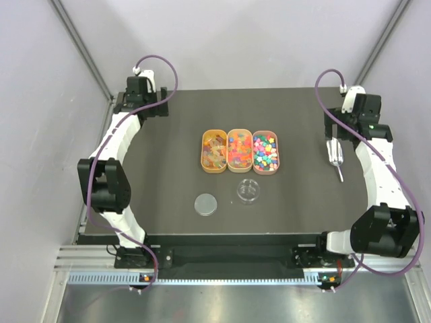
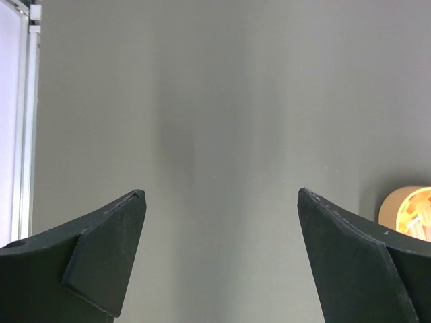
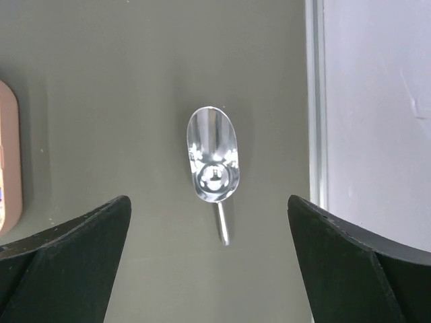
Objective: Pack the candies
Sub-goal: Pick up the spatula from the center of the board.
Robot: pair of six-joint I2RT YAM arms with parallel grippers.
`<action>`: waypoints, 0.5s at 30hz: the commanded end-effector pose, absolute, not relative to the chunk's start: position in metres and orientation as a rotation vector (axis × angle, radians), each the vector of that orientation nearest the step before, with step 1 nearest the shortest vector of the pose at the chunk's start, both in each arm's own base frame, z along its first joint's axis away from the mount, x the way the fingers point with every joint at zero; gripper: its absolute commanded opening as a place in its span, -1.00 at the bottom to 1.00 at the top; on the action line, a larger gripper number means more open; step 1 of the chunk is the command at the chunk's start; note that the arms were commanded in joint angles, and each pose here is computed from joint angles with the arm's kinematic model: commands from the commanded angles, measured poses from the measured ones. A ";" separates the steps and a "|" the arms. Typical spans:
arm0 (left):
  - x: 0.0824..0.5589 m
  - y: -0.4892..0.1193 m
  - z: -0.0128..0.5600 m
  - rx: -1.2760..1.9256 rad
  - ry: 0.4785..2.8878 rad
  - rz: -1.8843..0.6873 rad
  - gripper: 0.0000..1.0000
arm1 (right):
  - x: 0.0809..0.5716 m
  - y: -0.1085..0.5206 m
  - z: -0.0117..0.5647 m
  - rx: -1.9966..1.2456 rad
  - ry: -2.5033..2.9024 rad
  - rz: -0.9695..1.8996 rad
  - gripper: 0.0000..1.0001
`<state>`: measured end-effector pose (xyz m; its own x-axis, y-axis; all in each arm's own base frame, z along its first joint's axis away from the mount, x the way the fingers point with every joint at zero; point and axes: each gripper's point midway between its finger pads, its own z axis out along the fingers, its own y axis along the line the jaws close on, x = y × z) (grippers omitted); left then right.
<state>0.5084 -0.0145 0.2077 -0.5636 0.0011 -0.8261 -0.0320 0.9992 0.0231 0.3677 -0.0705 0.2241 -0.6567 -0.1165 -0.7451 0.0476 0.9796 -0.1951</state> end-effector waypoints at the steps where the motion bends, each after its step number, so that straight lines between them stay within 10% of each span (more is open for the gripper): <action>1: 0.514 -0.020 0.218 0.013 2.151 0.023 0.97 | 0.370 -0.075 0.227 -0.149 2.266 -0.304 0.99; 15: 0.495 -0.090 0.144 0.366 2.466 -0.114 0.62 | 0.308 -0.100 0.104 -0.280 2.517 -0.113 0.68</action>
